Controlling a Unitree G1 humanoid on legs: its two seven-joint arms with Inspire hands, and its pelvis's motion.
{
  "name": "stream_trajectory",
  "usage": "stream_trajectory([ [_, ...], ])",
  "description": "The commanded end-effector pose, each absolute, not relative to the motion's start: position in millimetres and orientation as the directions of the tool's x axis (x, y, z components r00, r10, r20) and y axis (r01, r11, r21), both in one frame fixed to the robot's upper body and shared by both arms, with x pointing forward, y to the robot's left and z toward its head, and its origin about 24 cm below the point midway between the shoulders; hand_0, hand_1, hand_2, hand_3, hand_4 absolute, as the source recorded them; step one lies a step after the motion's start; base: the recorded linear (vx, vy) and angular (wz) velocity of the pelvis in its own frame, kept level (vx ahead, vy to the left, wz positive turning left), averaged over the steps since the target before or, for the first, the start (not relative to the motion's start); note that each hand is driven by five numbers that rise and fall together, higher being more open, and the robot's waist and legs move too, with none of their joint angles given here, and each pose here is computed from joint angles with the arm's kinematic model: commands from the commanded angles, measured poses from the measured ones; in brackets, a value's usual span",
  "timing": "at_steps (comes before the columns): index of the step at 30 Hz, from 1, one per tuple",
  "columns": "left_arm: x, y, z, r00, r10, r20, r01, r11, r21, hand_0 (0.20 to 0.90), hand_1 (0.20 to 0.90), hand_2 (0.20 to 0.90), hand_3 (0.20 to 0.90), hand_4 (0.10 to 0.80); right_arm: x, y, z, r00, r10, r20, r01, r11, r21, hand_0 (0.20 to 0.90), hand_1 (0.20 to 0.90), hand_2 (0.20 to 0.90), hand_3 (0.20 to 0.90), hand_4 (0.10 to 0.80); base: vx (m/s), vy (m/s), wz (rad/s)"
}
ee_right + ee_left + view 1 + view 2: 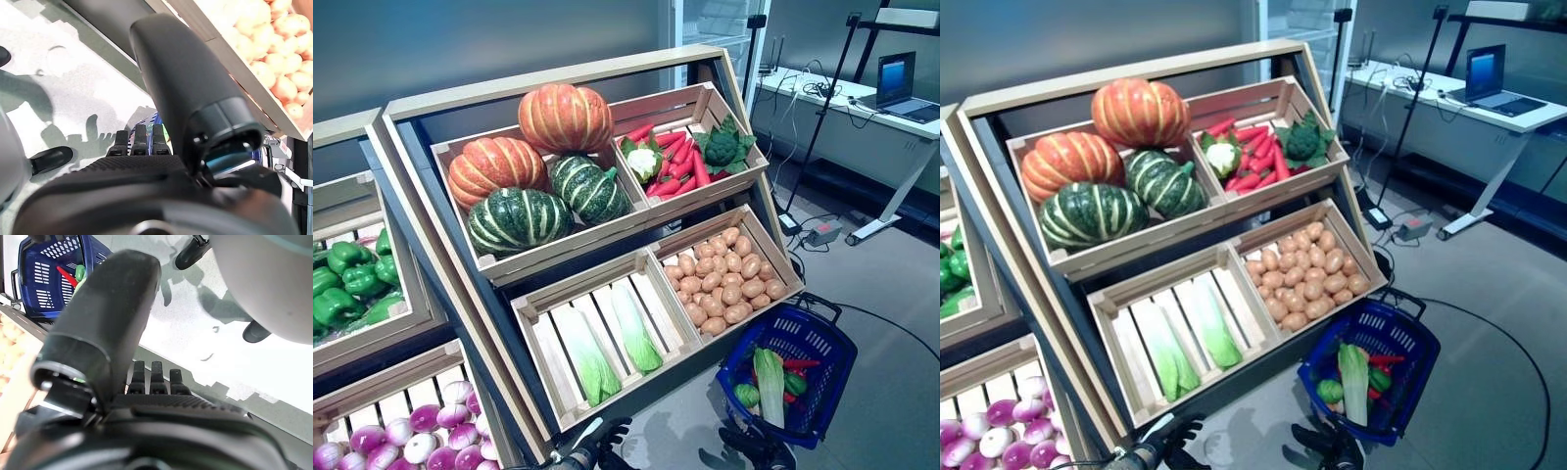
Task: Put vegetables into the basket
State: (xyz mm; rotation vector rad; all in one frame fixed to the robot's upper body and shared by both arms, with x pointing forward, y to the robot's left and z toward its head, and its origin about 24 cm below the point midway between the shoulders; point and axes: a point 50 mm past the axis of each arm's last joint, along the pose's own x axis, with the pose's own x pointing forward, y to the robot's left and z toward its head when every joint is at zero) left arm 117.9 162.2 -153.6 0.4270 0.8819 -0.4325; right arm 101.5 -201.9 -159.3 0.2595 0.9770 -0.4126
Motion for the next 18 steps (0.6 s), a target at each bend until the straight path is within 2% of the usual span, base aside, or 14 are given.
stream_trajectory([
  [1,135.7,155.6,-148.4,0.601,-0.224,-0.767,0.568,0.795,0.213,0.900,0.900,0.900,0.900,0.800,127.9,-174.9,-157.2,0.556,-0.088,-0.826,0.335,0.934,0.125,0.900,0.900,0.900,0.900,0.800,0.000,0.000,0.00],
  [18,137.2,154.5,-148.2,0.602,-0.228,-0.765,0.562,0.802,0.203,0.900,0.900,0.900,0.900,0.800,119.1,-168.6,-162.4,0.494,-0.050,-0.868,0.335,0.932,0.137,0.900,0.900,0.900,0.900,0.800,0.000,0.000,0.00],
])
